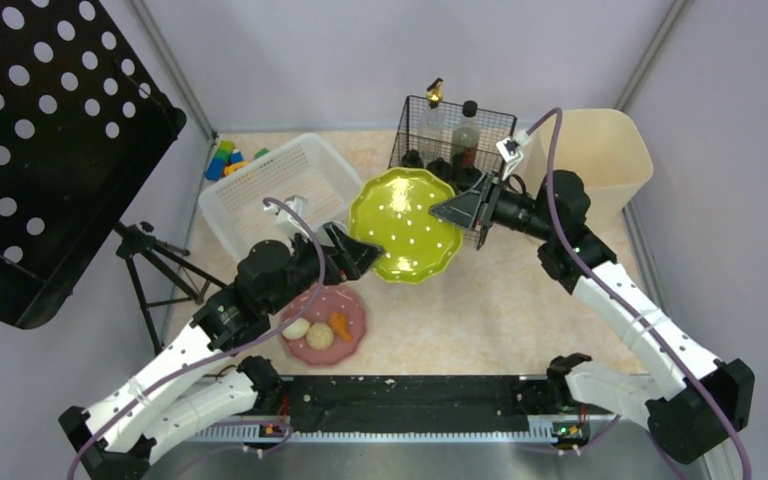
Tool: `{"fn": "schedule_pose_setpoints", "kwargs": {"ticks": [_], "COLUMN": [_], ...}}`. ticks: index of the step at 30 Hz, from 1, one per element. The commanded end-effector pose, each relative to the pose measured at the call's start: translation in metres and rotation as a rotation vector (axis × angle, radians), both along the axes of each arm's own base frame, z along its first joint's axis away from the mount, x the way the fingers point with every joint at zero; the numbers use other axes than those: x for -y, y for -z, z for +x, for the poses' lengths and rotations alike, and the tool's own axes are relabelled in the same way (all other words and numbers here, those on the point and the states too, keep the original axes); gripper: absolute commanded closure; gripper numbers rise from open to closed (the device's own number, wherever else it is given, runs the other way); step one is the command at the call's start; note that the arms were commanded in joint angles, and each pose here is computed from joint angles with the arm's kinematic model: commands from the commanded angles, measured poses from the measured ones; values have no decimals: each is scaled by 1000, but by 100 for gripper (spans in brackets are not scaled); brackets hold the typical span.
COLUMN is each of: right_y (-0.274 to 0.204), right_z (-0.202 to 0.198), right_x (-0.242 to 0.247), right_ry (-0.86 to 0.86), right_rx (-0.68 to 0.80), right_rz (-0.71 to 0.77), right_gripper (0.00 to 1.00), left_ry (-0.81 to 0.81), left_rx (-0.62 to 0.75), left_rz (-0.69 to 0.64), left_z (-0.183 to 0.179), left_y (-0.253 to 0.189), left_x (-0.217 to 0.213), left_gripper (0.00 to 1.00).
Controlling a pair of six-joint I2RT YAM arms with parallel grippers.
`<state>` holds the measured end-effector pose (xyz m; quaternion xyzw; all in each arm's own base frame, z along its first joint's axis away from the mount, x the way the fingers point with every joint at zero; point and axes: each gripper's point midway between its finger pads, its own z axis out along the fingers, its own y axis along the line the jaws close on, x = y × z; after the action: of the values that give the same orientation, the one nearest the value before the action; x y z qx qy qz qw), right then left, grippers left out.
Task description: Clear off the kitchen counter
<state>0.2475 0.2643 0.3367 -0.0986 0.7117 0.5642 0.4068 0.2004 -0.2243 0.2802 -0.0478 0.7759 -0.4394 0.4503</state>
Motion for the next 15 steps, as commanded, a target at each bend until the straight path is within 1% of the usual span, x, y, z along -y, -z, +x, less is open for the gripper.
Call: {"fn": "schedule_pose_setpoints", "kwargs": {"ticks": [1, 7, 9, 11, 15], "right_y": [-60, -52, -49, -46, -40], "right_z": [-33, -44, -44, -44, -41], "right_x": [-3, -7, -8, -8, -9], "right_ry": [-94, -137, -134, -133, -124], "right_rx": [159, 120, 114, 107, 96], "right_rz": [161, 195, 194, 191, 178], "right_gripper": [100, 100, 100, 100, 100], "left_ry": [15, 47, 86, 100, 118], "left_rx": [57, 75, 82, 81, 94], "left_rz": [-95, -161, -183, -189, -208], "left_z": [2, 0, -4, -6, -6], "left_y": [-22, -29, -33, -31, -36], "left_x": [7, 16, 21, 23, 27], "left_gripper": [2, 5, 7, 12, 24]}}
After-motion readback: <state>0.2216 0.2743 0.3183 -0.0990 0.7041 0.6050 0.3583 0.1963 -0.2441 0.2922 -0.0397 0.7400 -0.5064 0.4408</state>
